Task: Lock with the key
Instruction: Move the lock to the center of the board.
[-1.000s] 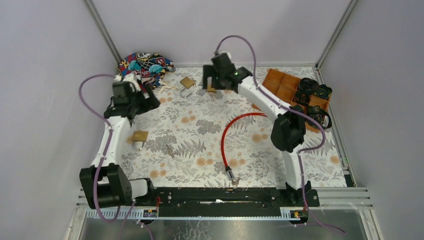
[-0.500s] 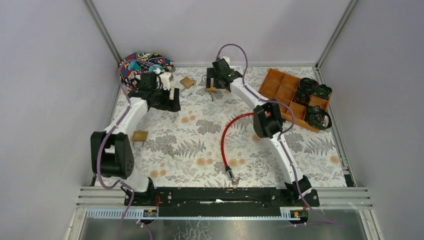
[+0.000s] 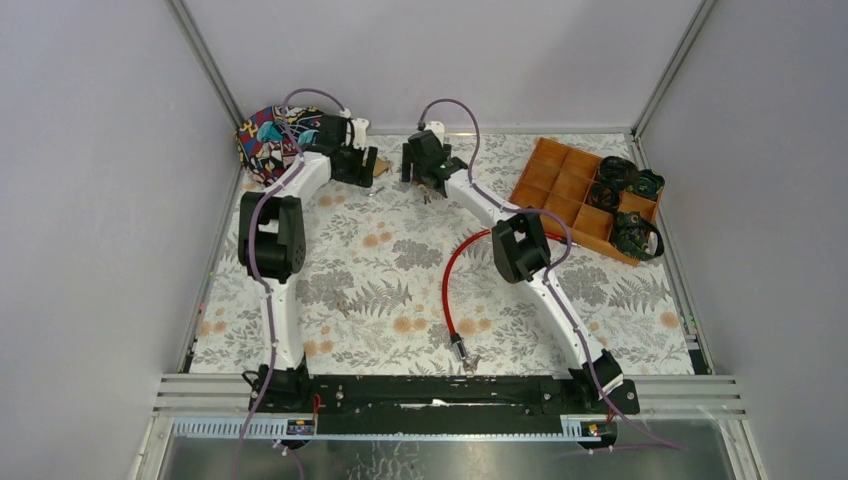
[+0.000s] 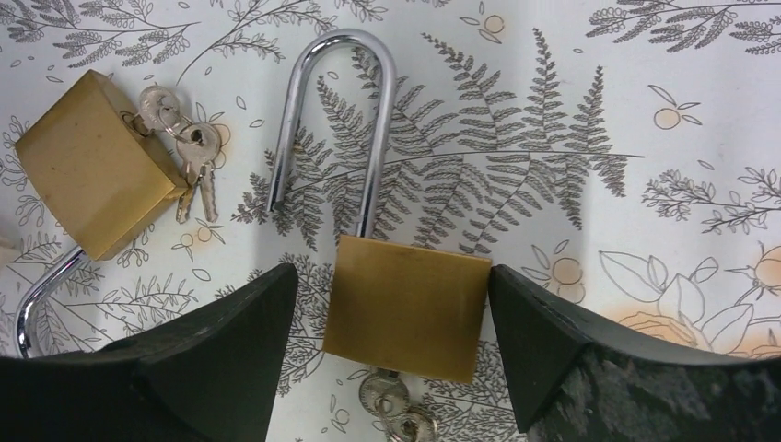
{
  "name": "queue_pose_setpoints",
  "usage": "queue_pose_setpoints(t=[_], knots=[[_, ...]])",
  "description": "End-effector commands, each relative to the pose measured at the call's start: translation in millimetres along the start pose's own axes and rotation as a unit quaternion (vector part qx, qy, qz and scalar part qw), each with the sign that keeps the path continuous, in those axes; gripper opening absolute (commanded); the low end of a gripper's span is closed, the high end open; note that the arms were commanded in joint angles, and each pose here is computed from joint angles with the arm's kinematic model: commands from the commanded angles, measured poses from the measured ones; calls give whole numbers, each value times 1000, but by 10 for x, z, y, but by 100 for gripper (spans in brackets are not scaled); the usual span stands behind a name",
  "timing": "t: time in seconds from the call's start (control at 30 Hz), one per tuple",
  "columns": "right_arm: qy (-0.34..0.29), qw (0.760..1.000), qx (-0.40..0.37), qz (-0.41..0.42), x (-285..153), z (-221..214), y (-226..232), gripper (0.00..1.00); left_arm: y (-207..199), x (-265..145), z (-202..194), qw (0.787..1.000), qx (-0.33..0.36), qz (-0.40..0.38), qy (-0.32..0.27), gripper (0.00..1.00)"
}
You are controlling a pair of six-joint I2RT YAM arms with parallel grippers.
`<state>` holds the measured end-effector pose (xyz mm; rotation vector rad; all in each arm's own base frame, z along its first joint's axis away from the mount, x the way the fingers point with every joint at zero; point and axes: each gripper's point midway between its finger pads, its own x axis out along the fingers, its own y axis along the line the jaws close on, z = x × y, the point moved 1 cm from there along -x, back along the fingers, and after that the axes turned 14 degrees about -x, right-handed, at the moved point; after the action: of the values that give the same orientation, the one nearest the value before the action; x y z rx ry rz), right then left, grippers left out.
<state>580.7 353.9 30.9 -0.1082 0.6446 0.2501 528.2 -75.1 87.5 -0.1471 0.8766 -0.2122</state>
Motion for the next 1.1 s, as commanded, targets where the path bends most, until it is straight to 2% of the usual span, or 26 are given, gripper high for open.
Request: queue_pose_setpoints(t=[0.0,0.13,0.17,0.23,0.27,0.47,0.53,0.57,0.6,0.67,0.73,0.8,0.97,1.07], knots=[[-4,999,-32,-35,-23,-51,91,81,135,90,201,999,13,36,-34,79],[34,995,-73,-62,-104,-234,-56,73,22,52,142,999,5,5,-31,81],[44,993,-90,-66,-106,-302,-96,68,3,32,142,999,5,0,-34,81],[61,989,-113,-77,-131,-402,-177,48,-24,-14,149,999,3,-5,-37,81],[69,988,-117,-79,-134,-455,-209,45,-39,-40,159,999,1,-7,-39,81],[107,985,-131,-40,-318,-585,-278,38,-130,-280,190,999,6,-23,-48,81],[129,979,-152,31,-481,-704,-155,38,-177,-385,171,998,11,-31,-48,81],[158,970,-169,68,-587,-943,-111,38,-209,-464,175,998,16,-37,-51,81],[158,966,-182,98,-727,-934,-38,38,-236,-526,154,998,21,-45,-50,81],[195,944,-225,139,-1018,-1369,-21,38,-303,-646,83,996,38,-62,-44,81],[194,918,-256,231,-1383,-1606,205,41,-370,-759,-18,994,60,-84,-29,81],[187,900,-279,278,-1685,-1771,293,42,-415,-863,-127,992,77,-99,-10,81],[176,888,-323,277,-2024,-1923,289,49,-435,-1070,-379,988,103,-111,10,80],[180,884,-351,252,-2022,-1983,288,62,-450,-1151,-520,989,93,-115,17,80]])
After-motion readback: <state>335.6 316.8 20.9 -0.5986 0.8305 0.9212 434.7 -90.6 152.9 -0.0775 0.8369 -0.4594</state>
